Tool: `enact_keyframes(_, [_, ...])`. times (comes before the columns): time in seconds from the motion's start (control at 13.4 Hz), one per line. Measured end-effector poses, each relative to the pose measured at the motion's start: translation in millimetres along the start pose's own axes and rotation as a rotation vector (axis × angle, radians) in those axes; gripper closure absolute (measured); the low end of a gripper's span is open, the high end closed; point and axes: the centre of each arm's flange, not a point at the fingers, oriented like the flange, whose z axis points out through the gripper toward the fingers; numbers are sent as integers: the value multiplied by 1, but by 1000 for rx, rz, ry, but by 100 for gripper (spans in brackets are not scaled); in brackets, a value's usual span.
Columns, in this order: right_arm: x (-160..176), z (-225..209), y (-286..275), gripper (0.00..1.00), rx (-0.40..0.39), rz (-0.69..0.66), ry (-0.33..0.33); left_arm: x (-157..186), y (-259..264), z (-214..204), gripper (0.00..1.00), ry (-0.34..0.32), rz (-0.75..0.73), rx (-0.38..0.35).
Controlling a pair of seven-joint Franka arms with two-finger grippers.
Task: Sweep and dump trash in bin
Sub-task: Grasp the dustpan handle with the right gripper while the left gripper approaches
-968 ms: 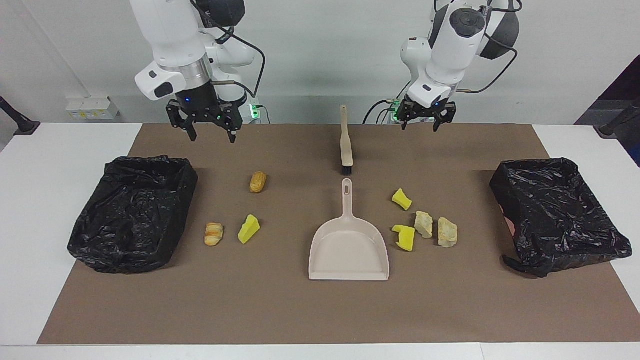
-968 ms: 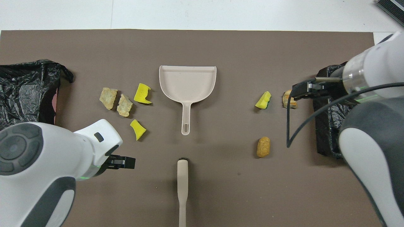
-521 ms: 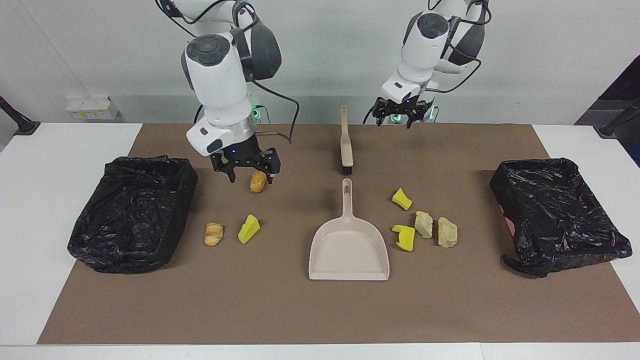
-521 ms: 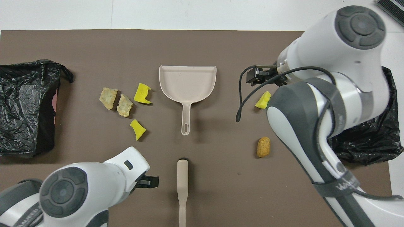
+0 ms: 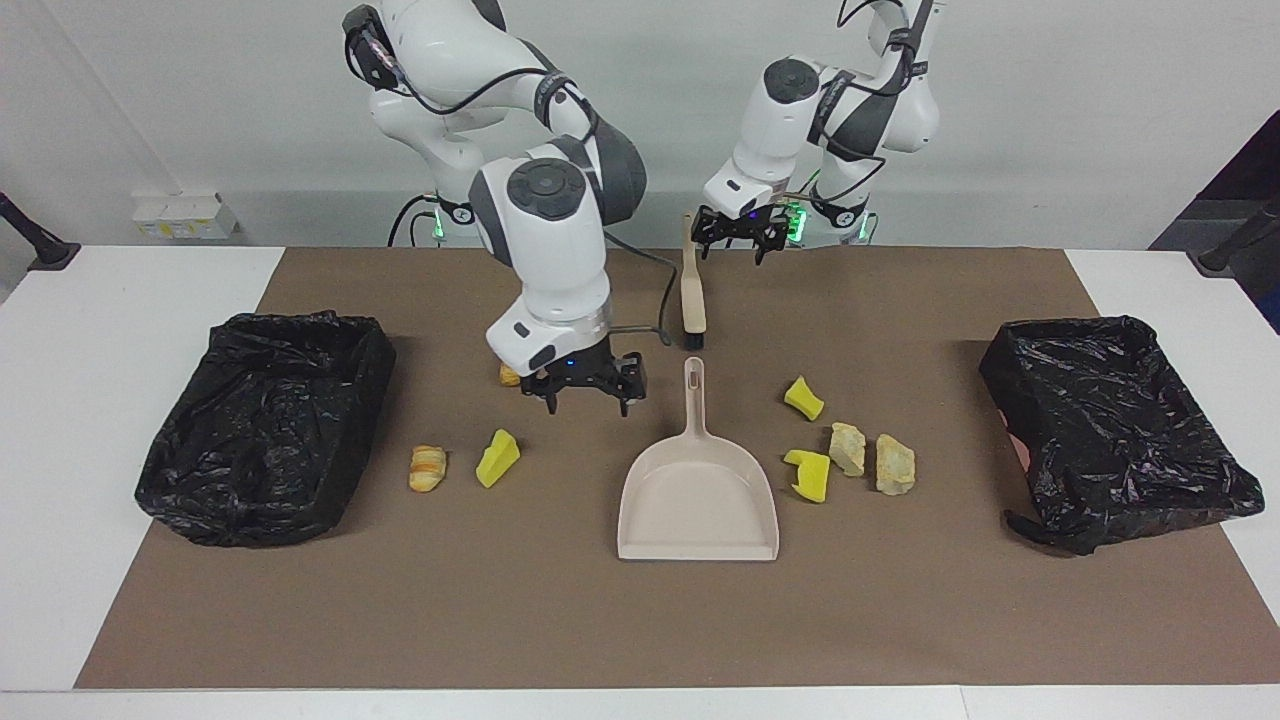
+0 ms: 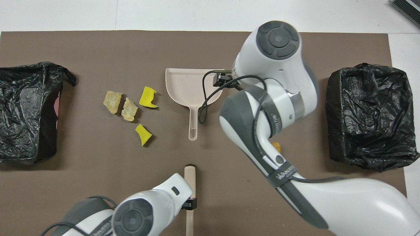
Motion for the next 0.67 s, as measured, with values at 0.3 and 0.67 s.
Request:
enact_keyframes(0.3, [-34, 37, -65, 0, -1, 0, -20, -36, 42, 46, 0, -50, 21, 42])
enact_keyframes(0.67, [-51, 85, -99, 0, -8, -16, -35, -58, 45, 65, 11, -61, 13, 62])
